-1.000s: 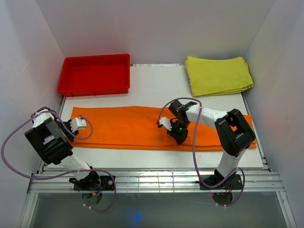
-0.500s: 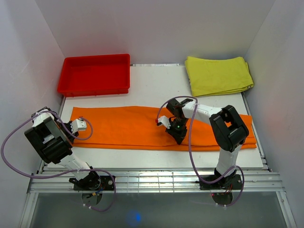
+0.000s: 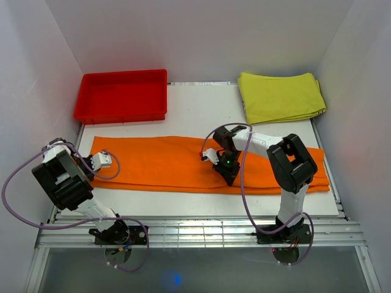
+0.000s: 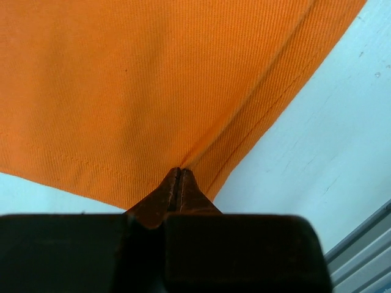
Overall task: Fold and stack the trousers
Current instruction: Fold the trousers
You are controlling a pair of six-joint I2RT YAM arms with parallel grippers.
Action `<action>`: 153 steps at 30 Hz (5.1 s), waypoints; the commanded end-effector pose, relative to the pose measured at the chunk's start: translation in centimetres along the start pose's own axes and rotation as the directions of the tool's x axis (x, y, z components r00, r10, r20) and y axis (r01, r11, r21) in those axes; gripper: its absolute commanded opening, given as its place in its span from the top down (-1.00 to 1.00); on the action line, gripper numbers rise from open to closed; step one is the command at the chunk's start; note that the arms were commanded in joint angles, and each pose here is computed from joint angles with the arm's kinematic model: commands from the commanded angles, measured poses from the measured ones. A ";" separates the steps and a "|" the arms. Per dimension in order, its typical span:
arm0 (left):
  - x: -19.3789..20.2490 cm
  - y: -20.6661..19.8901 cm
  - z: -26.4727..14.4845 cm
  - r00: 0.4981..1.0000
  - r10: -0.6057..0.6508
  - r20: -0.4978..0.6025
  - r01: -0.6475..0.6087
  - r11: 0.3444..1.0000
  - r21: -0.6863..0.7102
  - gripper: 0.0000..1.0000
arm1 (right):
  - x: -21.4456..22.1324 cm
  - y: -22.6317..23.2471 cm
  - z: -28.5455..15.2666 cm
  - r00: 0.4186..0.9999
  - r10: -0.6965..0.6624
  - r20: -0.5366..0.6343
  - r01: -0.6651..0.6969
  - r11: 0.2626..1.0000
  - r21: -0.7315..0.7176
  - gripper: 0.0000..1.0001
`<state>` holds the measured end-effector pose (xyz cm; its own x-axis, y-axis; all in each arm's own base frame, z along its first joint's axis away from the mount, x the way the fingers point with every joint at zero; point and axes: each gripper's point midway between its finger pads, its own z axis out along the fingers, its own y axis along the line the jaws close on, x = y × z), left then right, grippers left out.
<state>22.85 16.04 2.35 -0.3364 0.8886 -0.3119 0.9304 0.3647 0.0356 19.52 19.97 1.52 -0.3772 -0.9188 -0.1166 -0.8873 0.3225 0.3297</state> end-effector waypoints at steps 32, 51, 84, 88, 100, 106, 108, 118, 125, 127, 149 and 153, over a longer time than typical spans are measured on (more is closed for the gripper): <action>5.5 -1.5 3.9 0.928 -0.314 -0.200 0.336 0.938 0.089 1.00 | -2.0 -1.1 1.1 1.000 -0.007 0.000 0.007 1.000 0.030 0.85; 6.2 -0.6 3.7 0.900 -0.372 -0.227 0.392 0.919 0.049 1.00 | 1.7 4.7 0.0 0.987 -0.139 0.080 0.149 0.979 -0.141 0.84; 7.9 1.6 3.7 0.804 -0.559 -0.202 0.573 0.820 0.014 1.00 | -2.9 0.8 -2.4 0.990 -0.104 0.100 0.106 0.994 -0.017 0.84; 9.1 1.7 4.4 0.782 -0.572 -0.248 0.590 0.807 -0.002 1.00 | -3.6 2.0 -5.6 0.974 -0.175 0.140 0.180 0.983 -0.020 0.84; 9.4 0.3 4.9 0.758 -0.585 -0.287 0.612 0.791 0.006 1.00 | 0.2 7.2 -3.0 0.978 -0.168 0.124 0.192 0.956 -0.220 0.85; 9.7 0.6 4.8 0.742 -0.603 -0.295 0.626 0.780 -0.021 1.00 | 1.0 5.4 2.2 0.994 -0.097 0.041 0.103 0.975 -0.196 0.85; 9.6 0.9 4.5 0.741 -0.611 -0.279 0.629 0.777 -0.032 1.00 | 0.7 4.6 2.7 0.996 -0.081 0.031 0.085 0.983 -0.165 0.84; 3.8 5.2 -4.6 0.853 -0.520 0.049 0.522 0.850 -0.072 -0.18 | -3.2 3.5 -2.1 0.986 -0.098 0.138 0.112 0.989 -0.095 -0.11; -2.6 7.6 -10.5 0.880 -0.405 0.247 0.451 0.876 -0.172 -0.83 | -8.3 0.4 -12.4 0.898 -0.138 0.418 0.150 0.989 0.004 -0.05; -3.8 7.7 -10.0 0.856 -0.430 0.287 0.483 0.863 -0.146 -0.86 | -9.1 -2.0 -14.5 0.883 -0.124 0.452 0.119 0.992 0.039 0.03; -2.3 9.6 2.0 0.590 -0.781 0.206 0.807 0.582 -0.103 -0.79 | -12.5 -17.2 -8.4 0.932 -0.090 0.352 -0.015 0.959 0.283 0.15; -0.6 9.1 3.4 0.574 -0.808 0.133 0.819 0.560 -0.129 -0.72 | -11.1 -17.3 -7.0 0.951 -0.106 0.291 0.021 0.960 0.279 0.40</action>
<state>32.89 15.86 2.62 -0.8815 0.1971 -0.4291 0.2916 0.9419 -0.1665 40.50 23.52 2.64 -0.3911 -0.8209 -0.4161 -0.9186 0.3762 0.1211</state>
